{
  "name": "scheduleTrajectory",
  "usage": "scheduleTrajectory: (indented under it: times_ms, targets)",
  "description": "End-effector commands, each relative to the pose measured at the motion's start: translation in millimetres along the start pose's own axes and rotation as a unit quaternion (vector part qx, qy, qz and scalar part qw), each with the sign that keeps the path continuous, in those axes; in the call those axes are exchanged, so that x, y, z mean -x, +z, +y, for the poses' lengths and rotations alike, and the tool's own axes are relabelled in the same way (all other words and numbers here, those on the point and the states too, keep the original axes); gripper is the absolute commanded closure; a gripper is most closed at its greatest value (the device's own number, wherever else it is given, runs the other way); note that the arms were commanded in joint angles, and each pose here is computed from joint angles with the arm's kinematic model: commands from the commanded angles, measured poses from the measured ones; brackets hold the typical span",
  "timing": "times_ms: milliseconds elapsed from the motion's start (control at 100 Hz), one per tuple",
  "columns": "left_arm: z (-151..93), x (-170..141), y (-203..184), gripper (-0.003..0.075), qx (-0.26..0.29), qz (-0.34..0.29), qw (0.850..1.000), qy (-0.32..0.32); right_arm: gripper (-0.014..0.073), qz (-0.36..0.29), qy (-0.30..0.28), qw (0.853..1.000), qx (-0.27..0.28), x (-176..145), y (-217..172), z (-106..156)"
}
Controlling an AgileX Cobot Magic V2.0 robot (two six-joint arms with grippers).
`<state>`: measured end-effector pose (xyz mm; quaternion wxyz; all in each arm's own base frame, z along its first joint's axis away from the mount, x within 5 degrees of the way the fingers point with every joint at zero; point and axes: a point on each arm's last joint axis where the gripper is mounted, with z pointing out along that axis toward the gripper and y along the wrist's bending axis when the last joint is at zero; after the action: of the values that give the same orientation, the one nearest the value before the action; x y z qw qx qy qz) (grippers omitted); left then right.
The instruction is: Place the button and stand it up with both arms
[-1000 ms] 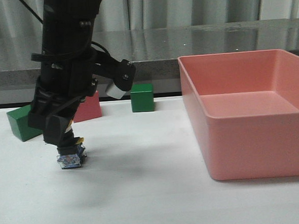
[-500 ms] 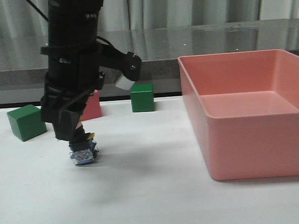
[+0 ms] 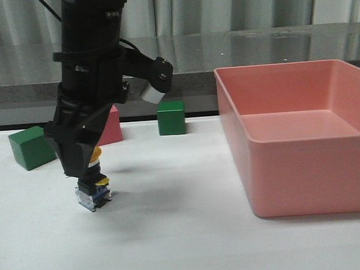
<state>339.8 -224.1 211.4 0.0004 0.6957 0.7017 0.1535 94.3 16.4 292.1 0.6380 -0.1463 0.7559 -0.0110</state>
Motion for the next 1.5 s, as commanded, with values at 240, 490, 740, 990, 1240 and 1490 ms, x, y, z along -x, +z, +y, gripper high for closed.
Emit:
scheduleTrajectory:
  times_ms: [240, 490, 740, 990, 1240, 1490]
  targets:
    - [-1, -16, -46, 0.0078, 0.03, -0.017, 0.999, -0.021, 0.0704, -0.05, 0.0, 0.999, -0.02, 15, -2, -5]
    - [-7, -31, -81, 0.0078, 0.053, -0.057, 0.996, -0.04, 0.0704, -0.05, 0.0, 0.999, -0.02, 15, -2, -5]
    - [-9, -65, -122, 0.023, 0.114, -0.074, 0.978, -0.159, 0.0704, -0.05, 0.0, 0.999, -0.02, 15, -2, -5]
    - [-5, -126, -151, 0.0738, 0.126, -0.125, 0.935, -0.307, 0.0704, -0.05, 0.0, 0.999, -0.02, 15, -2, -5]
    - [-3, -189, -175, 0.0739, 0.139, -0.288, 0.839, -0.441, 0.0704, -0.05, 0.0, 0.999, -0.02, 15, -2, -5]
    - [-42, -218, -174, 0.0739, 0.245, -0.352, 0.771, -0.47, 0.0704, -0.05, 0.0, 0.999, -0.02, 15, -2, -5]
